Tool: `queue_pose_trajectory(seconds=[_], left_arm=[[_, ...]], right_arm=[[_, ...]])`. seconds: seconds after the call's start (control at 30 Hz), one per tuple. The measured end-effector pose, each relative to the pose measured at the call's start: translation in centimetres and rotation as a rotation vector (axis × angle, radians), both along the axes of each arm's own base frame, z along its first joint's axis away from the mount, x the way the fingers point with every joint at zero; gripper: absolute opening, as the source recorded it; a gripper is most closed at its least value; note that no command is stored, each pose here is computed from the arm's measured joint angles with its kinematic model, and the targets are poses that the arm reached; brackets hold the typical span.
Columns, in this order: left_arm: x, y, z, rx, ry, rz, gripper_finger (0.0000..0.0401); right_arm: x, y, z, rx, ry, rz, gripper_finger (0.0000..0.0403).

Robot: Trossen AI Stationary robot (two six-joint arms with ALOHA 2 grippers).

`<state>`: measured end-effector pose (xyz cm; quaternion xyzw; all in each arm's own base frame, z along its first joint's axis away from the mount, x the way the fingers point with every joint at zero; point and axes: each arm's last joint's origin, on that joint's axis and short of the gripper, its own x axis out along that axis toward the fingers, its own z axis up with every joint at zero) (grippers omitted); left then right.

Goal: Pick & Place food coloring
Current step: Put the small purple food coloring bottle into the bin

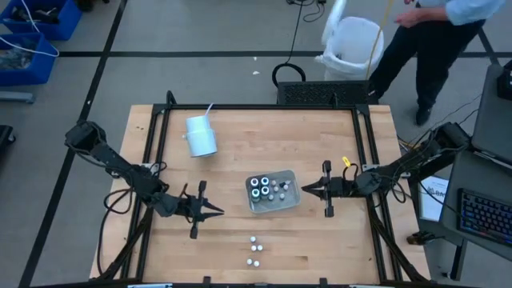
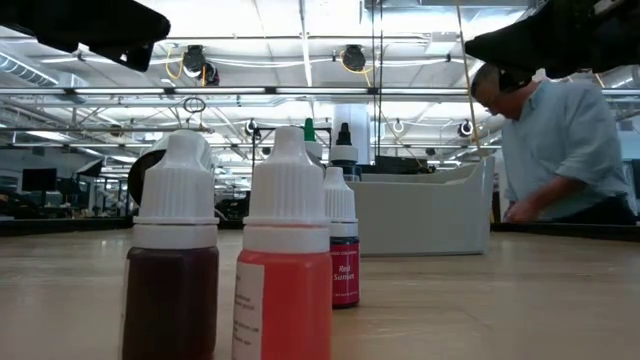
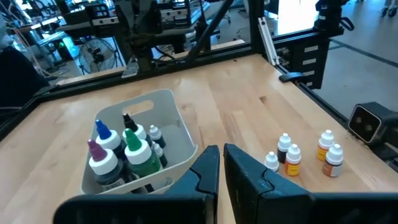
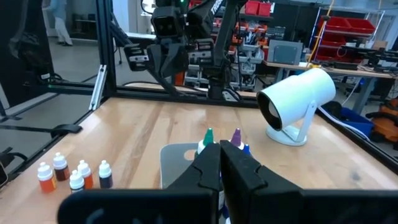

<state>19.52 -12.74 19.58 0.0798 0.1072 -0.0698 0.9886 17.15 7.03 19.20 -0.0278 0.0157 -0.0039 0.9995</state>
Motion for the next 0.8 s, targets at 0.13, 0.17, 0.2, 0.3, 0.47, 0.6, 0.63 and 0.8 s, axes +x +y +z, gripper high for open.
queue_pose_trajectory(seconds=[0.13, 0.17, 0.2, 0.3, 0.47, 0.6, 0.63, 0.8], left_arm=[[0.12, 0.2, -0.01, 0.001, 0.001, 0.01, 0.0033], [0.12, 0.2, -0.01, 0.001, 0.001, 0.01, 0.0033], [0.12, 0.2, -0.02, 0.001, 0.002, 0.01, 0.0033], [0.12, 0.2, -0.02, 0.001, 0.002, 0.01, 0.0033], [0.12, 0.2, -0.02, -0.014, 0.003, 0.013, 0.0033], [0.12, 0.2, -0.02, -0.051, 0.008, 0.022, 0.0033], [0.12, 0.2, -0.02, -0.05, 0.008, 0.022, 0.0033], [0.12, 0.2, -0.02, -0.005, 0.003, 0.011, 0.0033]], right_arm=[[0.01, -0.03, 0.0, -0.006, 0.0, -0.003, 0.0004], [0.03, -0.07, 0.0, -0.01, 0.0, -0.005, 0.0004], [0.05, -0.13, 0.0, -0.016, 0.0, -0.008, 0.0004], [0.07, -0.18, 0.0, -0.023, 0.0, -0.012, 0.0004], [0.07, -0.18, 0.12, 0.001, -0.011, -0.012, 0.0004], [0.07, -0.17, 0.22, 0.04, -0.021, -0.012, 0.0004], [0.07, -0.17, 0.21, 0.041, -0.021, -0.012, 0.0004], [0.07, -0.17, 0.14, 0.026, -0.014, -0.012, 0.0004]])
